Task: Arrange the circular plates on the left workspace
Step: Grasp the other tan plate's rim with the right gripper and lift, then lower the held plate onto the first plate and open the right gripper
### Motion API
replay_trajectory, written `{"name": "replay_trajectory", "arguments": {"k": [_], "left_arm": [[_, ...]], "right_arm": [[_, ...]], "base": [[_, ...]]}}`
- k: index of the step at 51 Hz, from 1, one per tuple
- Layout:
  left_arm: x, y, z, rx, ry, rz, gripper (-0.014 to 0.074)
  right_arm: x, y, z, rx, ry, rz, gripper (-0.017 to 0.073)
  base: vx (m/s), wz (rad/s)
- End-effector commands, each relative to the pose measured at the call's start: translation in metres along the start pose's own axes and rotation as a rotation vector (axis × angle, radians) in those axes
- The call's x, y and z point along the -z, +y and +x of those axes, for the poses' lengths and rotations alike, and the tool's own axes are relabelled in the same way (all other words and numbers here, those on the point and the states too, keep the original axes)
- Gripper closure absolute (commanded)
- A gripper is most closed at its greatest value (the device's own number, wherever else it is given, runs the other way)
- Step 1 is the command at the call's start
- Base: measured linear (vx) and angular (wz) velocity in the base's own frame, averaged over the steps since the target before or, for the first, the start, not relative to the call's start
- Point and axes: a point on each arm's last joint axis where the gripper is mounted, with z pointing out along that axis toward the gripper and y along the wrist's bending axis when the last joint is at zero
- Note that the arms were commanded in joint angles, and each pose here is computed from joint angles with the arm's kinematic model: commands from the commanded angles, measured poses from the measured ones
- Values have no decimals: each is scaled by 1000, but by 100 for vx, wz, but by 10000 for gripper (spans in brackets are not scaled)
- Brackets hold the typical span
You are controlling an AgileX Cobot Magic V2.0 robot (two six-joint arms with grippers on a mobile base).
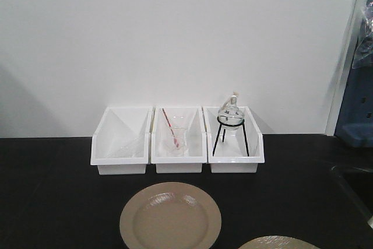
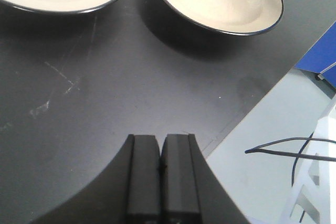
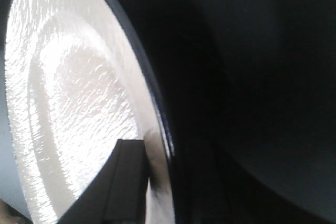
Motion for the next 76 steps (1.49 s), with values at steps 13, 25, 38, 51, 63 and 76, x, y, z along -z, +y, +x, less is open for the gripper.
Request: {"name": "replay_trajectory", "arguments": {"k": [13,25,38,51,63,76], "left_arm": [[4,-3,-11,35,-69,9,594],[4,-3,-11,35,-69,9,594],[4,-3,-11,34,-71,5,594],[4,-1,-13,35,-89,-17,594],[4,1,-14,36,-103,-34,594],[4,1,-14,42,-102,-34,594]], "right_arm": [[45,47,4,78,-156,-69,568],[70,80,6,55,-321,-209,565],[68,115,-3,36,-442,-425,565],[16,152,-14,-20,-501,-460,565],[-51,173,-27,15,-375,-428,564],[-93,195,-50,64,-321,-437,564]], "base": [[0,0],[0,0],[0,0],[0,0],[0,0],[0,0]]}}
